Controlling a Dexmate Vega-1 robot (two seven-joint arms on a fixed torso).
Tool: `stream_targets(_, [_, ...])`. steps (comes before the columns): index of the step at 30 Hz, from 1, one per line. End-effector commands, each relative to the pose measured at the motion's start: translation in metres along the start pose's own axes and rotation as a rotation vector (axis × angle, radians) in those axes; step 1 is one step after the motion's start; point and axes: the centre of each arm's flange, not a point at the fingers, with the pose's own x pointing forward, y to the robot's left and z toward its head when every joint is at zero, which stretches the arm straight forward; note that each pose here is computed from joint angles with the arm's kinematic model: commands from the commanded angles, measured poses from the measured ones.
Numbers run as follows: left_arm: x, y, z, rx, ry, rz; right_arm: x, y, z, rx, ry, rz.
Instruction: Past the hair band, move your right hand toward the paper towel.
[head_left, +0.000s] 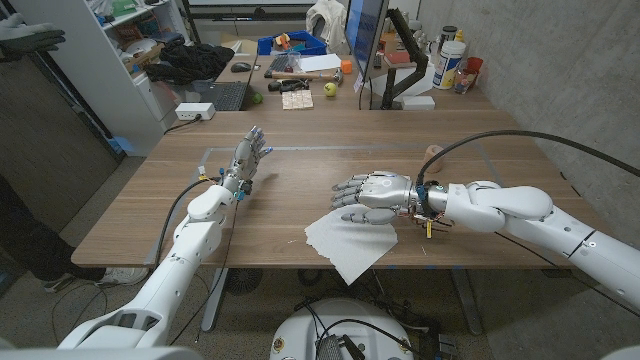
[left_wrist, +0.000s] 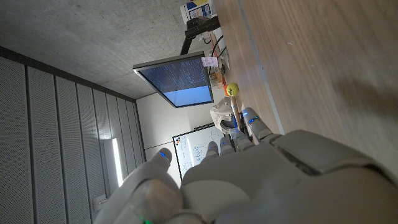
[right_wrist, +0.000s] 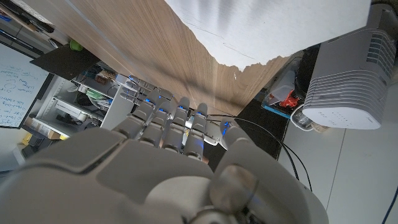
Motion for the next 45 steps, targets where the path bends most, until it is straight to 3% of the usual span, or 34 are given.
stream_targets(1, [0.001,-0.002,-0.001,-0.001,0.002,-0.002,0.001,0.003,0.001,0.009,-0.010,0.010])
stream_targets(45, [-0.004,-0.007,-0.007,-0.006,0.010,0.006,0.005,0.019,0.011,0.054,-0.057,0.071])
